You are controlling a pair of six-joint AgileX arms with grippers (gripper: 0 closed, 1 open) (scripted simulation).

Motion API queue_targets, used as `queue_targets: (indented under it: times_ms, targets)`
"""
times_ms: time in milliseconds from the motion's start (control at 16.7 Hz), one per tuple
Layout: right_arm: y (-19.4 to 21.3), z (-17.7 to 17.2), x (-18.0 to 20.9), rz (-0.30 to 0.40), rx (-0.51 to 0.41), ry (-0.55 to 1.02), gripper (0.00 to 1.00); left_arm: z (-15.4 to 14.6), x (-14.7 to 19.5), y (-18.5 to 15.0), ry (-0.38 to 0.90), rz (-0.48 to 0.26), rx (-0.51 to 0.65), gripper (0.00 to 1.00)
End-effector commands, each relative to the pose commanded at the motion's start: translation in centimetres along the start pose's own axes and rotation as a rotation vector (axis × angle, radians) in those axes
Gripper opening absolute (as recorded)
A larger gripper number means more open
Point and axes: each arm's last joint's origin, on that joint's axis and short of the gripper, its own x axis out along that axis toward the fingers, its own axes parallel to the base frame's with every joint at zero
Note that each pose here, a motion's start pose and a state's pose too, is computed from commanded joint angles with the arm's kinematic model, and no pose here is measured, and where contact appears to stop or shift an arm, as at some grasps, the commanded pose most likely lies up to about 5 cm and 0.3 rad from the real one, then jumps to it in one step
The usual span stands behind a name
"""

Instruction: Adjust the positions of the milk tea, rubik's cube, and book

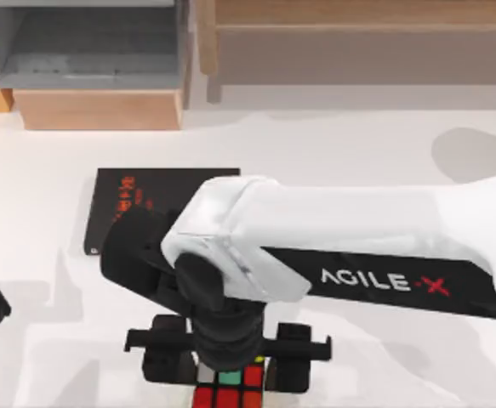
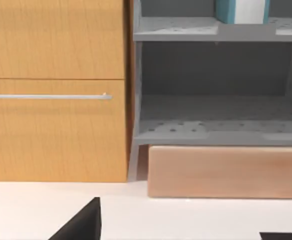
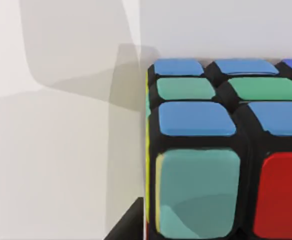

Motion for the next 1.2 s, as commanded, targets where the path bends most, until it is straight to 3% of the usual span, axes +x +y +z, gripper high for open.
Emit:
queue_targets:
  times_ms: [1200]
  targets:
    - [0.0, 0.1, -2.9, 0.0, 0.003, -0.001, 0.0, 0.0, 0.0, 0.0, 0.0, 0.0, 0.0, 1.0]
